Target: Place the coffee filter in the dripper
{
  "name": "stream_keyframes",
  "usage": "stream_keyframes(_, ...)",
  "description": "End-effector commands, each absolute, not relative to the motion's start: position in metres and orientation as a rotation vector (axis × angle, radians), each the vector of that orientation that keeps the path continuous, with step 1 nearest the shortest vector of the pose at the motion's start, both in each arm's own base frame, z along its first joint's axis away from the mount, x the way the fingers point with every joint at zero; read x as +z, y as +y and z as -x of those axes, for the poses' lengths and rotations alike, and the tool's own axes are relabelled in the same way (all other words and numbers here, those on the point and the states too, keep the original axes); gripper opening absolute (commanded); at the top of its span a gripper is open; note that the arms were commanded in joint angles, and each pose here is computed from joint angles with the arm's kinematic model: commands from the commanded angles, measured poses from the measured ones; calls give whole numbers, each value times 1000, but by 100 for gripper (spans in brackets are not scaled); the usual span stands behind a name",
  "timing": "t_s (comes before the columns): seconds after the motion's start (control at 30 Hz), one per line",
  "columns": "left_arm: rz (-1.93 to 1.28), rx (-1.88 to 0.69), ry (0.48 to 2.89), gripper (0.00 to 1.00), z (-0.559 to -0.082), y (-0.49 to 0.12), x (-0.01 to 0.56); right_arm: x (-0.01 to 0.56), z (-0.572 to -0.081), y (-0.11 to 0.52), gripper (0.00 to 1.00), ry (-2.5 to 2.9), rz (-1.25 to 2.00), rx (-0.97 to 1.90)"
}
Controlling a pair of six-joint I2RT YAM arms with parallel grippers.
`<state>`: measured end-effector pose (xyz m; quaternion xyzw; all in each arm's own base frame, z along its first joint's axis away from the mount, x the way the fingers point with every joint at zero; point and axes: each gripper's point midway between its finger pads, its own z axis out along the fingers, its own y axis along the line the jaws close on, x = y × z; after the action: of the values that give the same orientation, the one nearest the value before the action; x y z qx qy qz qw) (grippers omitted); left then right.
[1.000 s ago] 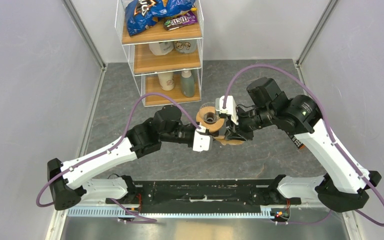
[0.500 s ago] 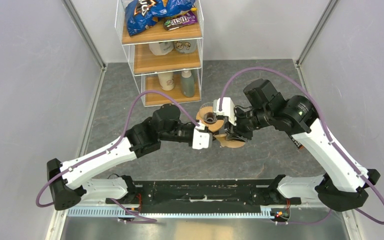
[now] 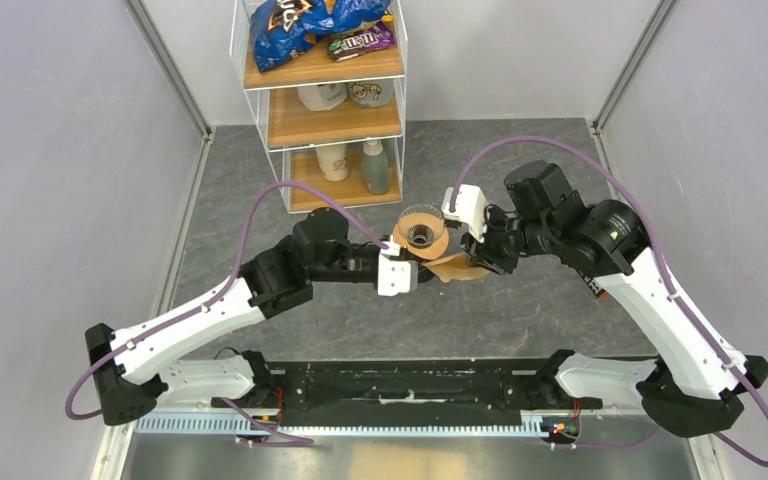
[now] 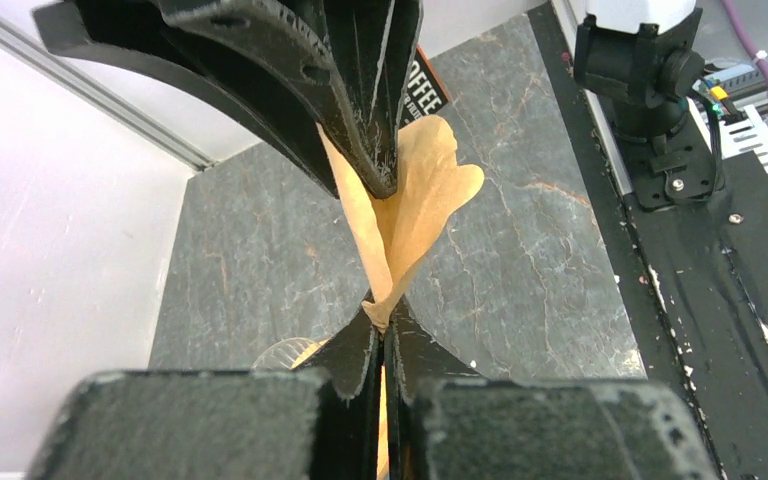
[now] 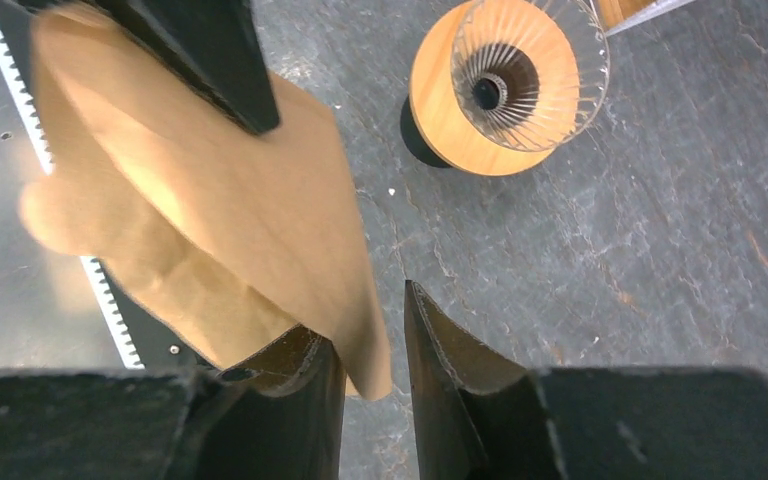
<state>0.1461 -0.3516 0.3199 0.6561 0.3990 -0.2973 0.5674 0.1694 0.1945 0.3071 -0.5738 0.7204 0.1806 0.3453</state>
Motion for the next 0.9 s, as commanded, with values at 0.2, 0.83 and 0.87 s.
stream_keyframes(0.2,-1468,-687,867,2,-144,-347,356,319,-185,195,30,1875,1322,497)
stream_keyframes(0.83,-1371,-734,1135,78,-160,-328,353,339,-202,190,0,1810,1235,538)
stream_keyframes(0.87,-1336,-759,1192,81,-167,-319,354,339,-202,188,0,1803,1265,519)
